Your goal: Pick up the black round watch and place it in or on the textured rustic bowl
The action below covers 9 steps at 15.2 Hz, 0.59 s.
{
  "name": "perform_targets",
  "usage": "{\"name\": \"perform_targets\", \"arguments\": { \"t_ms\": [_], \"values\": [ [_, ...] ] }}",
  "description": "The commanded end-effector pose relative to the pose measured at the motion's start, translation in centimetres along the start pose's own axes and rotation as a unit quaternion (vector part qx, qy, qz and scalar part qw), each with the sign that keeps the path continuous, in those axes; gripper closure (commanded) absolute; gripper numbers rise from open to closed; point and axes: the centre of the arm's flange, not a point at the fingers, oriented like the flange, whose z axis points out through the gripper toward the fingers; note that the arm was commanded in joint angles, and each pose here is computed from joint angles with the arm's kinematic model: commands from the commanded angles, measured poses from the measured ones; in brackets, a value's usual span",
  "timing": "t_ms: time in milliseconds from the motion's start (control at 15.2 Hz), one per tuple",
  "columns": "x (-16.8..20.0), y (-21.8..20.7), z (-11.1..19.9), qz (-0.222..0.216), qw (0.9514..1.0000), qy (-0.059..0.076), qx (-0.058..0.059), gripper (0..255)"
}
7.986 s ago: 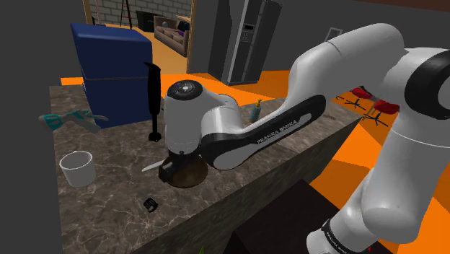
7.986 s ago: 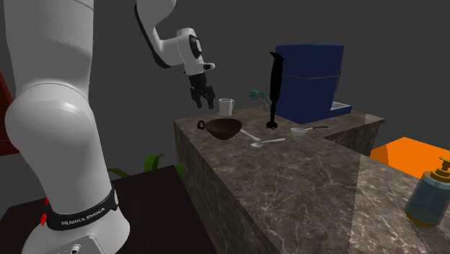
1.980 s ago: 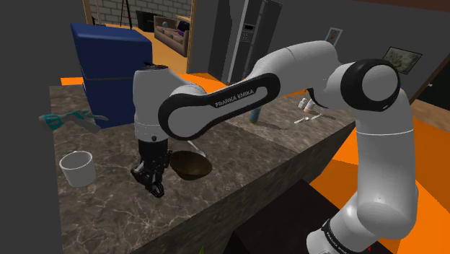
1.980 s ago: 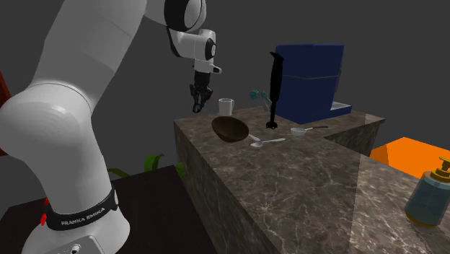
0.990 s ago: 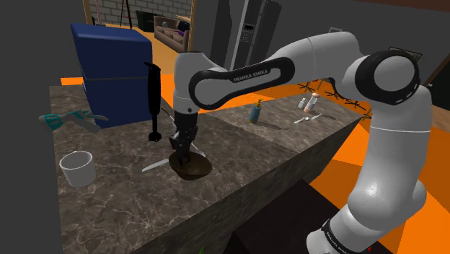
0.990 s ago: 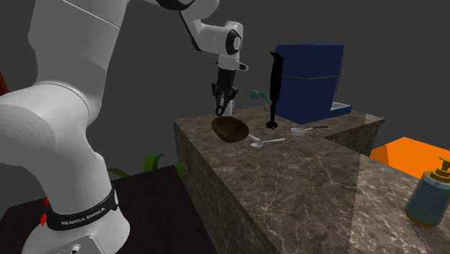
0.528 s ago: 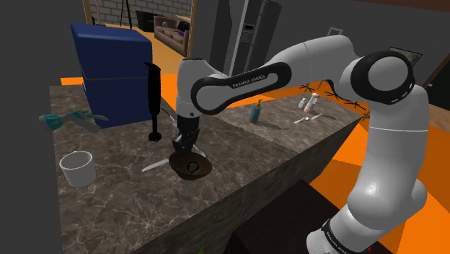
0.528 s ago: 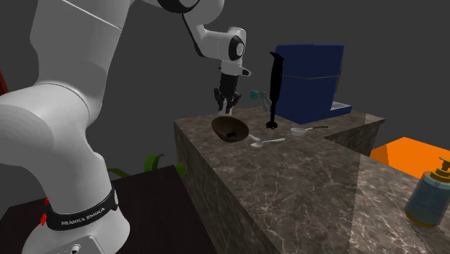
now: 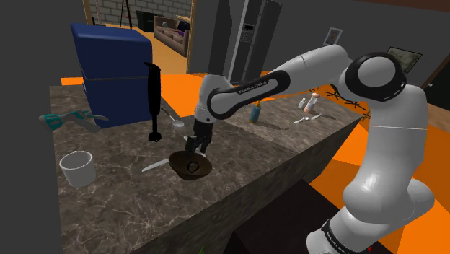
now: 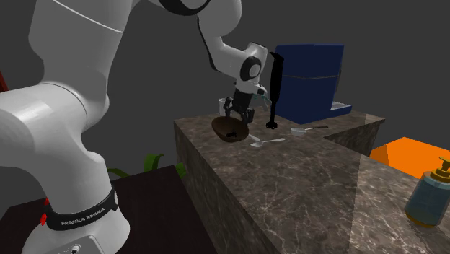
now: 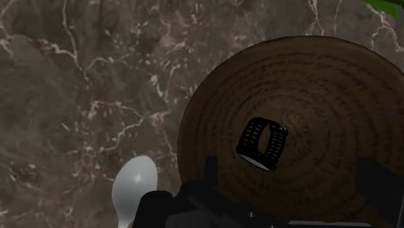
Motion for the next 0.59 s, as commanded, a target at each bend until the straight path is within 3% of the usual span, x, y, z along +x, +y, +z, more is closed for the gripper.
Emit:
{"name": "perform_targets", "arguments": {
  "t_ms": [0, 528],
  "values": [
    [0.1, 0.8, 1.0, 0.003, 1.0, 0.002, 0.006, 0],
    [0.1, 0.7, 3.9, 0.003, 1.0, 0.002, 0.006, 0]
  ]
}}
